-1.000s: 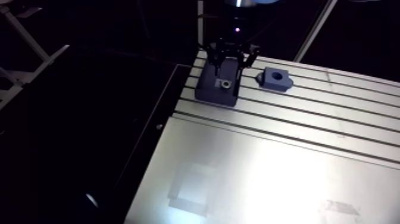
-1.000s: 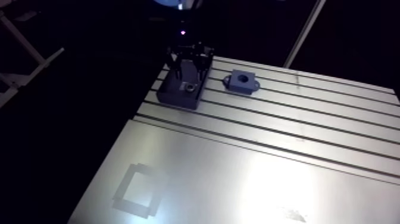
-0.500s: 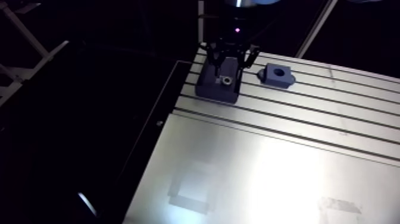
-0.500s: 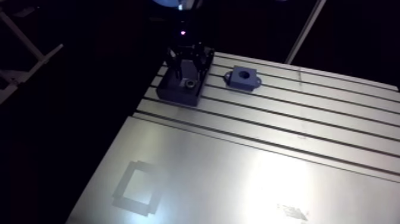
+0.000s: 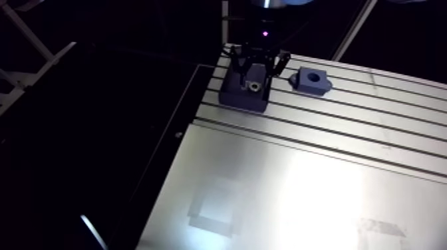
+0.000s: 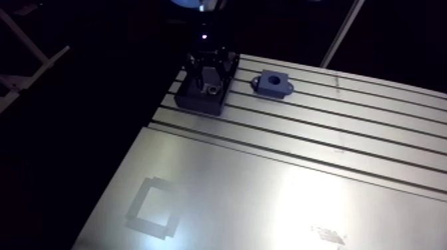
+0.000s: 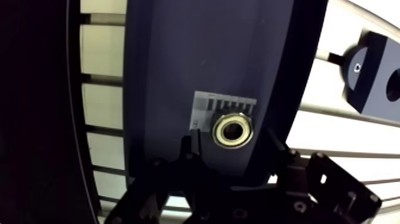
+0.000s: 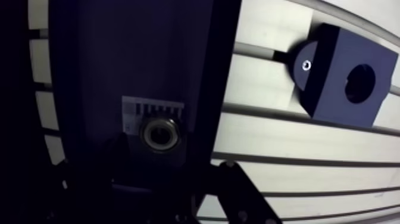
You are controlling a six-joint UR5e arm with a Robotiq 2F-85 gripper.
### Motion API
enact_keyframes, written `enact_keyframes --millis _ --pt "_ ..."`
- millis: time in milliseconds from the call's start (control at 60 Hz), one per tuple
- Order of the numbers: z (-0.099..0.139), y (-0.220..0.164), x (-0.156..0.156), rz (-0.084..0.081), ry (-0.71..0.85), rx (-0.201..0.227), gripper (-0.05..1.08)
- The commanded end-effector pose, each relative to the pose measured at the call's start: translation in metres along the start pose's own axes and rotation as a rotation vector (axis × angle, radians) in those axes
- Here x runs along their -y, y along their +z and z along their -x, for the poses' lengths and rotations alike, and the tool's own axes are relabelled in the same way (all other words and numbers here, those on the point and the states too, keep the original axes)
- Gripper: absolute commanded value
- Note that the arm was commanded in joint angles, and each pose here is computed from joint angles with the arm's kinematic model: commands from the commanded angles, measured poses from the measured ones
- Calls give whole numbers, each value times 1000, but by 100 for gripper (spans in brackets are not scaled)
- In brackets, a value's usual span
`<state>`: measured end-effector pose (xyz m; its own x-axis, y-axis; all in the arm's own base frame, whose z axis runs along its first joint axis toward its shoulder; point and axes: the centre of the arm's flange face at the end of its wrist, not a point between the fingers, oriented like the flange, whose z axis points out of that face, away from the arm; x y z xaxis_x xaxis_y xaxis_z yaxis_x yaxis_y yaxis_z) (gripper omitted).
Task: Pick up the bearing and press it into the housing until flush.
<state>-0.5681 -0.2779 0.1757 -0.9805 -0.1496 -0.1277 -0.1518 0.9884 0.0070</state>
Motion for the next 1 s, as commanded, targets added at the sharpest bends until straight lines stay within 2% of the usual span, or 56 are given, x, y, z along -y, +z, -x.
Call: enact_keyframes --millis 17,600,700,1000 --pt "-1 2 3 0 -5 3 39" --pt "-3 5 4 2 -7 6 39" --pt "-3 6 4 2 -8 8 43" --pt "-3 8 4 2 -6 10 45"
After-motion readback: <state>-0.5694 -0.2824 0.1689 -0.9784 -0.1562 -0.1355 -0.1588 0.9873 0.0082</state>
